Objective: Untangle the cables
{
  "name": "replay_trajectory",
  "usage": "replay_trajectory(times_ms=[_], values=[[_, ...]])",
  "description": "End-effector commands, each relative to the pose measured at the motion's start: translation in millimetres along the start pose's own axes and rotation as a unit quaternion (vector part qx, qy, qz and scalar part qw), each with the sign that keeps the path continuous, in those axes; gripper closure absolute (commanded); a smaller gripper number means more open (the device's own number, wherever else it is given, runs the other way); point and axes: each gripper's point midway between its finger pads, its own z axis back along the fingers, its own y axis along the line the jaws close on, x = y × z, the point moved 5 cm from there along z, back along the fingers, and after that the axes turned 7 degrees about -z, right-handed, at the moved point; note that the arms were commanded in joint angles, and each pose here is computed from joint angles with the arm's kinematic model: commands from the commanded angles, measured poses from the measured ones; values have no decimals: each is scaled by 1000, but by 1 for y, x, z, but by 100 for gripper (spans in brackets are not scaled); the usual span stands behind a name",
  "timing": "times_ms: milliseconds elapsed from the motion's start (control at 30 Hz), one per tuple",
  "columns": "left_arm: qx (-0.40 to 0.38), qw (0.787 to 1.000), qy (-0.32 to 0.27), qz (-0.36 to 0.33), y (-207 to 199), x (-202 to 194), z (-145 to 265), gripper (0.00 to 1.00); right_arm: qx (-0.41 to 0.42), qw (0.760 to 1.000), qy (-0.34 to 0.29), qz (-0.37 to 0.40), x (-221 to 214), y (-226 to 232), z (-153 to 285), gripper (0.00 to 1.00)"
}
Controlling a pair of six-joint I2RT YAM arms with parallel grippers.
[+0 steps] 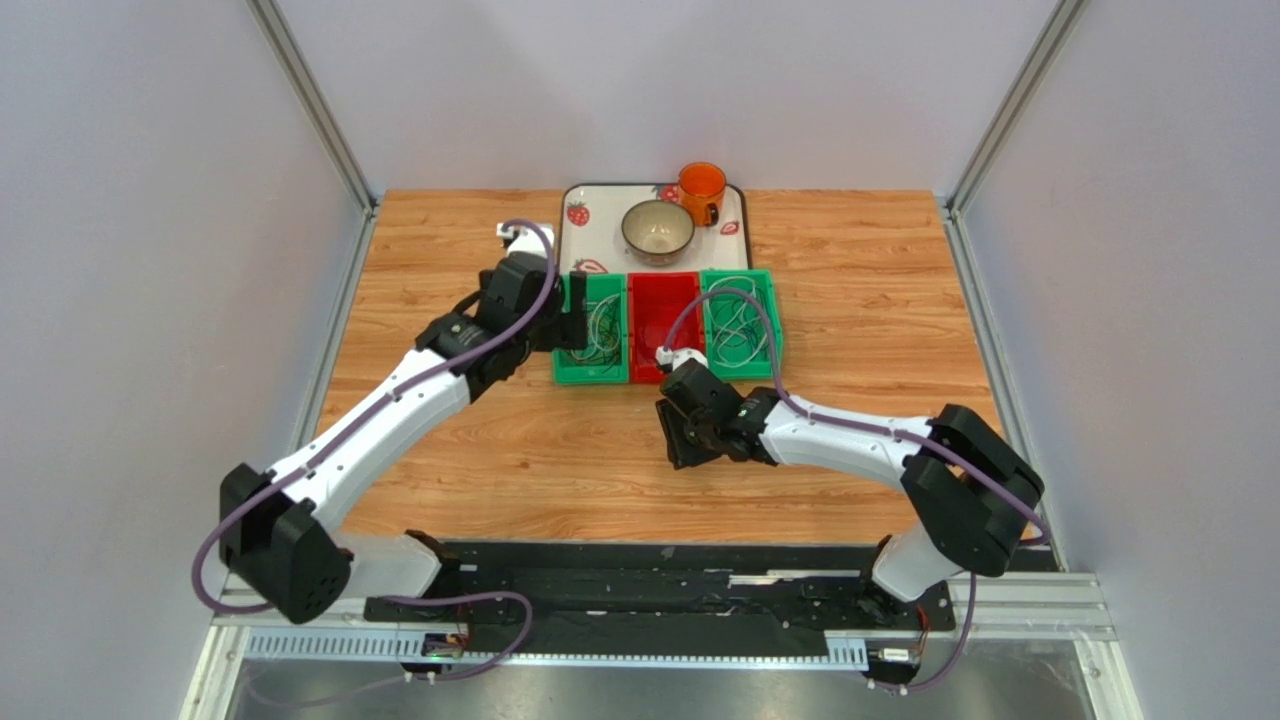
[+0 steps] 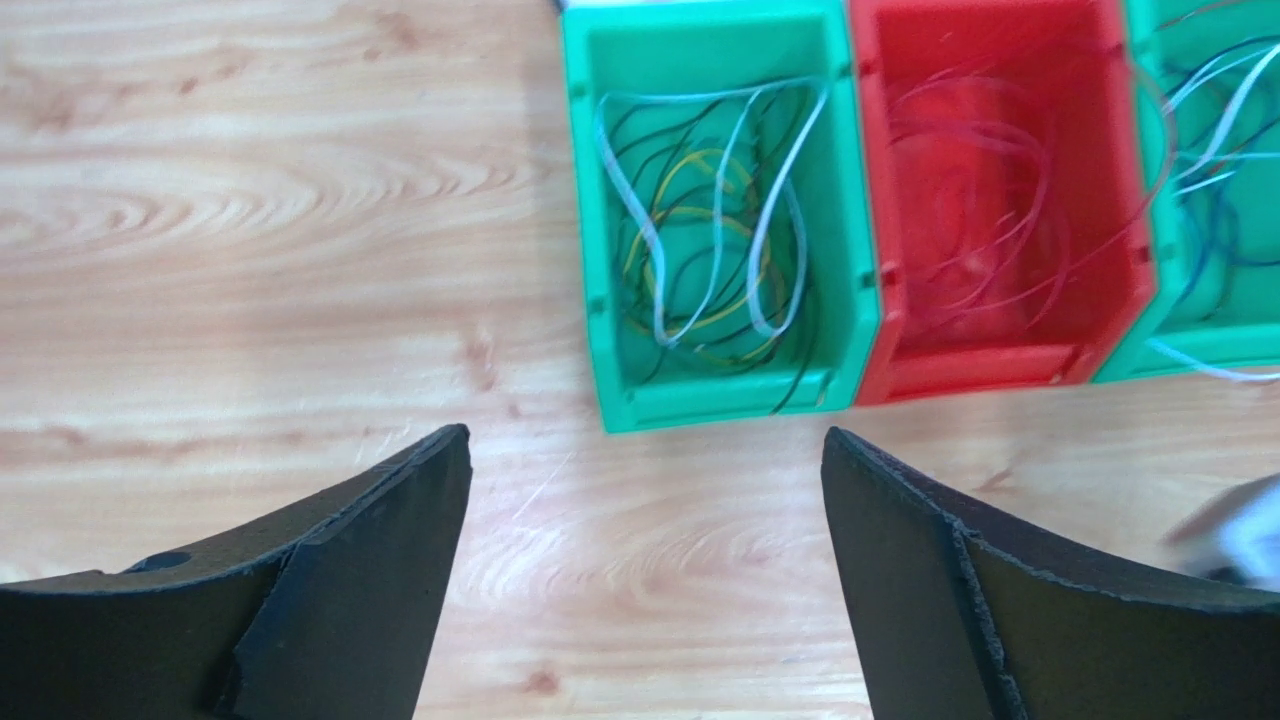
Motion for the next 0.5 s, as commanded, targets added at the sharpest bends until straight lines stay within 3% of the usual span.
replay_trajectory(times_ms=[0, 300, 467], values=[[35, 999, -5, 6, 22, -21, 18, 3, 13, 998, -60, -5, 15, 7, 11, 63], [11, 998, 37, 55, 35, -55, 67, 6, 25, 995, -98, 11, 14, 14, 23, 60], [71, 997, 27, 31, 65, -58, 97, 4, 68, 987, -142, 19, 10, 18, 43, 59]])
